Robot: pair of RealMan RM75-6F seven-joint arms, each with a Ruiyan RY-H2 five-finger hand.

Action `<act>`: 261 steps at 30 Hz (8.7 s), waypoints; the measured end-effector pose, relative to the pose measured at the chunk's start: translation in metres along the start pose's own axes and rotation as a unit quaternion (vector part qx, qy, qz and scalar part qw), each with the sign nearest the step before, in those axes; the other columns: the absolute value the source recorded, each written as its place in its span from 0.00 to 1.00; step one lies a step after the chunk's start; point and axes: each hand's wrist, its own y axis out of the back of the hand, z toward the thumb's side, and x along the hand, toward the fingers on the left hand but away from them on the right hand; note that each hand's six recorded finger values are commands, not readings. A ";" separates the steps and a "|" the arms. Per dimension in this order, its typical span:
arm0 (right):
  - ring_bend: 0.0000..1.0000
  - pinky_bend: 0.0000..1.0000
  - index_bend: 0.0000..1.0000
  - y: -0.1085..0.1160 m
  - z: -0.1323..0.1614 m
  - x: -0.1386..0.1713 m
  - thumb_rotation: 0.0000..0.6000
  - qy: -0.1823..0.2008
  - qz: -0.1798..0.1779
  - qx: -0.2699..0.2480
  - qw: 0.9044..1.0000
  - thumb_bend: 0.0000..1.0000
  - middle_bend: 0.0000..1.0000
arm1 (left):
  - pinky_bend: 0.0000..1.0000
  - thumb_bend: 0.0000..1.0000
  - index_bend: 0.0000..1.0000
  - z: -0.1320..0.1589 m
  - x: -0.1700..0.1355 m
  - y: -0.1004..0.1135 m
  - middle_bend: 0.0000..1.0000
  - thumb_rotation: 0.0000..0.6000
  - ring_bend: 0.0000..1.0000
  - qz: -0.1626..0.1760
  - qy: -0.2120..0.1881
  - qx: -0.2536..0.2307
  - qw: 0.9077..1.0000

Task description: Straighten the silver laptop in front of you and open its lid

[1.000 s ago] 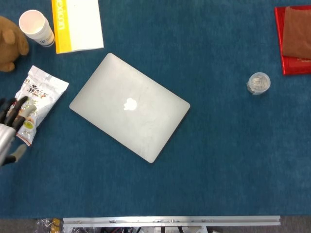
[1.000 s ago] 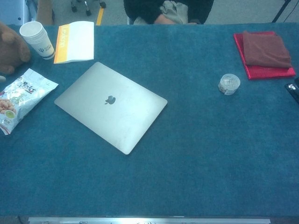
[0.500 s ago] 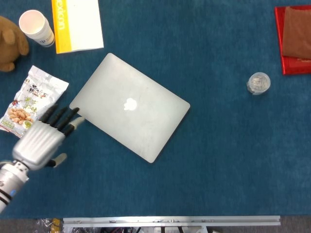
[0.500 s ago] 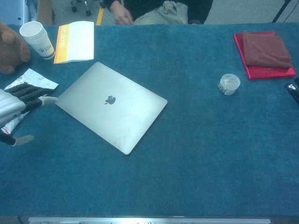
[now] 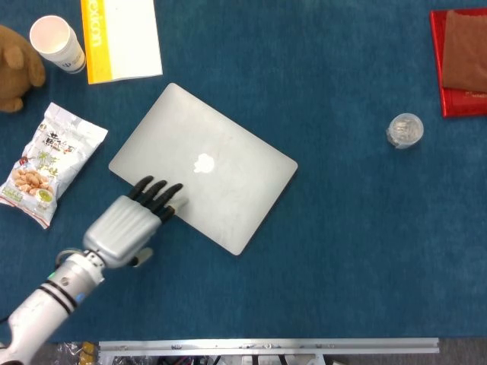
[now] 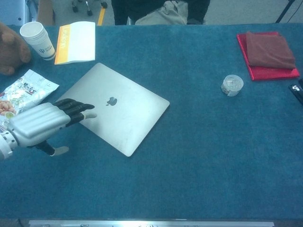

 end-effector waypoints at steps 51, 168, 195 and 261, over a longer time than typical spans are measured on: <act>0.05 0.15 0.09 0.022 -0.024 0.010 1.00 -0.025 -0.016 0.000 1.000 0.28 0.09 | 0.00 0.25 0.00 0.032 0.073 -0.014 0.00 1.00 0.00 0.022 -0.015 -0.076 0.997; 0.05 0.15 0.09 0.043 -0.025 0.025 1.00 -0.033 -0.036 -0.010 0.999 0.29 0.08 | 0.00 0.40 0.07 -0.051 0.190 0.079 0.16 0.00 0.00 0.018 0.108 0.030 0.993; 0.05 0.15 0.09 0.043 -0.032 0.025 1.00 -0.043 -0.035 -0.007 0.998 0.29 0.08 | 0.00 0.40 0.07 -0.064 0.206 0.067 0.22 0.00 0.00 -0.004 0.134 0.065 0.989; 0.05 0.15 0.09 0.045 -0.017 0.031 1.00 -0.020 -0.045 -0.035 0.998 0.29 0.08 | 0.00 0.40 0.05 -0.080 0.133 0.037 0.27 0.00 0.00 -0.033 0.167 0.069 0.983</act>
